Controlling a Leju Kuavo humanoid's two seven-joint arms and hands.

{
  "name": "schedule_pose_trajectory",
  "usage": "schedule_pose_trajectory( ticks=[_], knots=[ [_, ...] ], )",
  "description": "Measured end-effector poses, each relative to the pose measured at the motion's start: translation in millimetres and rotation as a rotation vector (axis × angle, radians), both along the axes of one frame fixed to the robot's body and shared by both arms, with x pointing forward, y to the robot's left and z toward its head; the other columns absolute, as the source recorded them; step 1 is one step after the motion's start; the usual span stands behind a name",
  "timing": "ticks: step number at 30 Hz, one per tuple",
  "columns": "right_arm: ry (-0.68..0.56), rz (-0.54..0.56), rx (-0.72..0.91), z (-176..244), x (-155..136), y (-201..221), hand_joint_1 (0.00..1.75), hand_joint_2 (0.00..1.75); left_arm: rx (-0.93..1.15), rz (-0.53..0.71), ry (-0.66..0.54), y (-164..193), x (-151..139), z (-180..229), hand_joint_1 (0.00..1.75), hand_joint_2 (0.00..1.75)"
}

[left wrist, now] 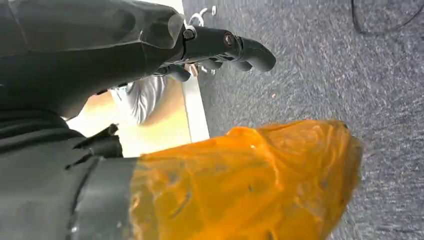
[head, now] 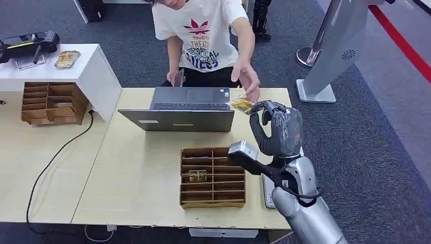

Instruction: Pass the card to the sensor for recognition and then transmit it.

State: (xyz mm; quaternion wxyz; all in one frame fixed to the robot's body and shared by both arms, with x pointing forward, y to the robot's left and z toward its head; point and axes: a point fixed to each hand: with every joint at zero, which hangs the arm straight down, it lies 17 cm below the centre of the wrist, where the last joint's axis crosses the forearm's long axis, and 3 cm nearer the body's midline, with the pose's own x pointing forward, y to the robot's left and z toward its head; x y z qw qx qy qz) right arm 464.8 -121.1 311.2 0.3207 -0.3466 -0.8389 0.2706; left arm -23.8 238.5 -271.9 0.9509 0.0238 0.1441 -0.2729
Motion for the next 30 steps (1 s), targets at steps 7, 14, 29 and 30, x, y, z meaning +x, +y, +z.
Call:
schedule_pose_trajectory(
  ticks=[7,14,29,30],
  knots=[
    [-0.031,-0.045,-0.082,15.9,29.1,13.9,1.75,1.75,0.005,-0.056,-0.009,8.0,4.1,-0.6,0.00,0.00],
    [-0.047,-0.103,-0.200,9.1,44.9,25.6,0.00,1.75,0.010,-0.086,-0.012,13.0,6.1,-0.8,0.00,0.00],
    [-0.005,-0.082,-0.217,-23.3,40.2,38.4,0.00,0.00,0.011,-0.085,-0.013,13.8,7.0,-0.9,0.00,0.00],
    [-0.003,-0.077,-0.213,-24.4,38.6,39.2,0.00,0.00,0.011,-0.084,-0.013,13.8,6.9,-0.9,0.00,0.00]
  ],
)
